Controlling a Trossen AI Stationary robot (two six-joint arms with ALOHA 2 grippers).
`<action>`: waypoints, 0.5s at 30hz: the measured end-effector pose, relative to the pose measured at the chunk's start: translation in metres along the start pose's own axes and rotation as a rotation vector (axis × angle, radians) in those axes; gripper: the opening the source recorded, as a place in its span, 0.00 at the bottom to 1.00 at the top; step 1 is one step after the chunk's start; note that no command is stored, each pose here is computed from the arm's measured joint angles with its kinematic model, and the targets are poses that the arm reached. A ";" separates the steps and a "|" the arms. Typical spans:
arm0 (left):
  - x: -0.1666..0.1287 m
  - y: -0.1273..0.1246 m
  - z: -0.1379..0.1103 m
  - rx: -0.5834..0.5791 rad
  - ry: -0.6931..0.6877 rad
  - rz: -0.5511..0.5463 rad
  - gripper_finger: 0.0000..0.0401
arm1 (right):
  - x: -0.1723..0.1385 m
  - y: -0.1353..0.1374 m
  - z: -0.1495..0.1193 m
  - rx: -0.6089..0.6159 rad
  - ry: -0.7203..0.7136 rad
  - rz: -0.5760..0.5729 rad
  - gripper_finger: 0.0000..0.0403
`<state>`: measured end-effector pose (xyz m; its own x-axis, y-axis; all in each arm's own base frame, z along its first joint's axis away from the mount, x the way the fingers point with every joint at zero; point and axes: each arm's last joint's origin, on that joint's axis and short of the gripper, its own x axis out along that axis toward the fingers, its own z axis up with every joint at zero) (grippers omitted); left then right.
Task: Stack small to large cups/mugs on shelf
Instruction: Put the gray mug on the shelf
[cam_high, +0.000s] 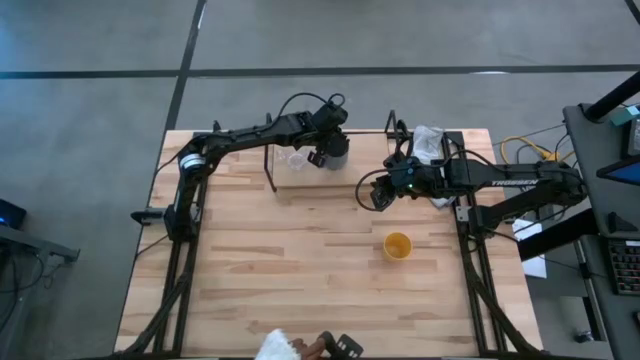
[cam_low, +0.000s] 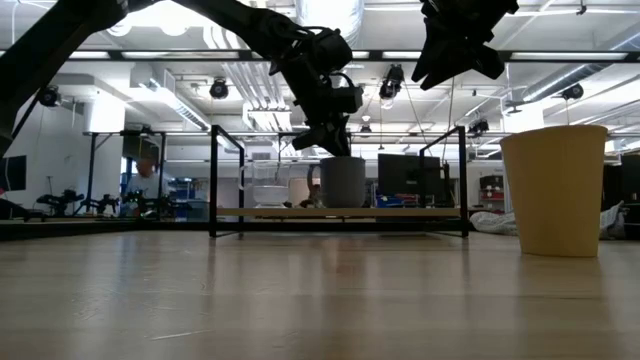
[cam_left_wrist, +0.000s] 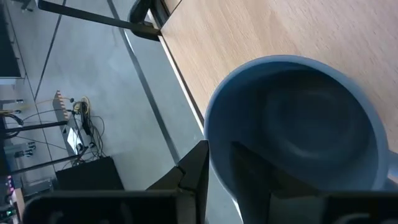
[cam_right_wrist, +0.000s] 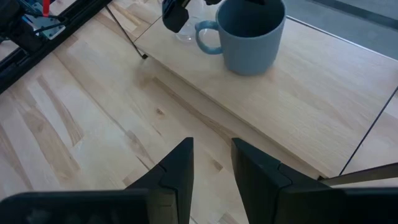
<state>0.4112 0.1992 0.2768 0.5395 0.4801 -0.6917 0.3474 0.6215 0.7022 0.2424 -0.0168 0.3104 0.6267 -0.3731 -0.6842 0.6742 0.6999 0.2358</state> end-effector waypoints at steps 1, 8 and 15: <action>0.000 0.000 0.000 0.000 0.000 0.000 0.12 | 0.000 0.000 0.000 0.000 0.000 0.000 0.25; 0.000 -0.002 0.002 -0.019 0.000 0.001 0.12 | 0.000 0.000 0.000 -0.011 0.000 -0.001 0.25; -0.016 -0.004 0.021 -0.038 0.013 -0.004 0.12 | 0.000 0.000 0.000 -0.015 0.000 -0.001 0.25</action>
<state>0.4179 0.1762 0.2889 0.5280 0.4857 -0.6966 0.3198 0.6462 0.6930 0.2423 -0.0169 0.3103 0.6259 -0.3738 -0.6845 0.6688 0.7087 0.2246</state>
